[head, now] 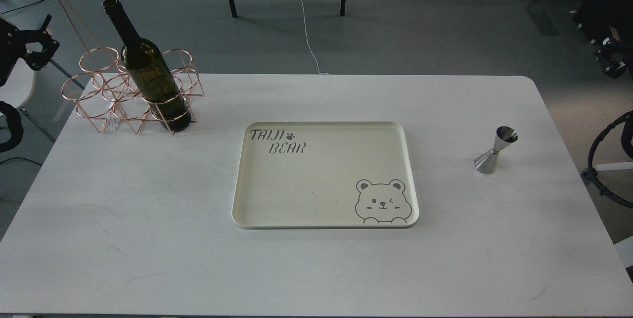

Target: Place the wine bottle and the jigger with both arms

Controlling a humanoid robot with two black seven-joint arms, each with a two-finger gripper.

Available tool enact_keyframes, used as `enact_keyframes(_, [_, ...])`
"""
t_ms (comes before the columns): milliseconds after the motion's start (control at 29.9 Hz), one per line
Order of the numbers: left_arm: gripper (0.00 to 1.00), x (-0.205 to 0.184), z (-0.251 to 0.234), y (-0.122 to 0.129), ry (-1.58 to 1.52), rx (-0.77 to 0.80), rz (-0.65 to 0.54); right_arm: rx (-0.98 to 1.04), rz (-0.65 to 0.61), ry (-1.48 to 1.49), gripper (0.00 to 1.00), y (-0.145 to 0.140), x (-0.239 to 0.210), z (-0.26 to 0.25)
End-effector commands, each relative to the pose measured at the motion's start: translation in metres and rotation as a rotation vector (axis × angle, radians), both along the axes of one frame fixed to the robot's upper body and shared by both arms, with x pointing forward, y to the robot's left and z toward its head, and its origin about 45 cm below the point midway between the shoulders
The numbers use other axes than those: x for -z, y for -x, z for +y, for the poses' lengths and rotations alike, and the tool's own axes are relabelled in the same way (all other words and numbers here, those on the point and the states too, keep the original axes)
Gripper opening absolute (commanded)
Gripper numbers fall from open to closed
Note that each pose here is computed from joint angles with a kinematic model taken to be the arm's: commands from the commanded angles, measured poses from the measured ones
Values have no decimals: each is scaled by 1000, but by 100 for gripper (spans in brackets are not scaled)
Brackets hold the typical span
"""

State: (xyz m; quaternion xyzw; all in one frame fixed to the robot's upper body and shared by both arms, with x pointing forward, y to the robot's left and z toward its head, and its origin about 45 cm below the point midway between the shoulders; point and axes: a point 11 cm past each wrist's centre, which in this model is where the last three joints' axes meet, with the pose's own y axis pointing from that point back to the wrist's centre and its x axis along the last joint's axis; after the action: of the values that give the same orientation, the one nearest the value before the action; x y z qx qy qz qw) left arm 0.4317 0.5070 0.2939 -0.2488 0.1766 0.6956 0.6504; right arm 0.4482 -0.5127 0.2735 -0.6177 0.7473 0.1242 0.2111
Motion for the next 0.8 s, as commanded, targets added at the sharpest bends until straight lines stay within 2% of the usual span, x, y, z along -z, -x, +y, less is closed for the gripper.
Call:
enact_keyframes(0, [98,27,1,7,83,-33,5,-15,-21,-59,99,4,11,3])
enact_keyframes(167, [98,41,3,15,140,-53,8,7,-30,-117,99,13,25,0])
enact_keyframes(434, [98,52,-2,19,194,-44,-16,4,30,-116,99,32,54,-5])
enact_keyframes(769, [98,46,-4,16,208,-44,-39,21,40,-97,99,40,54,-16])
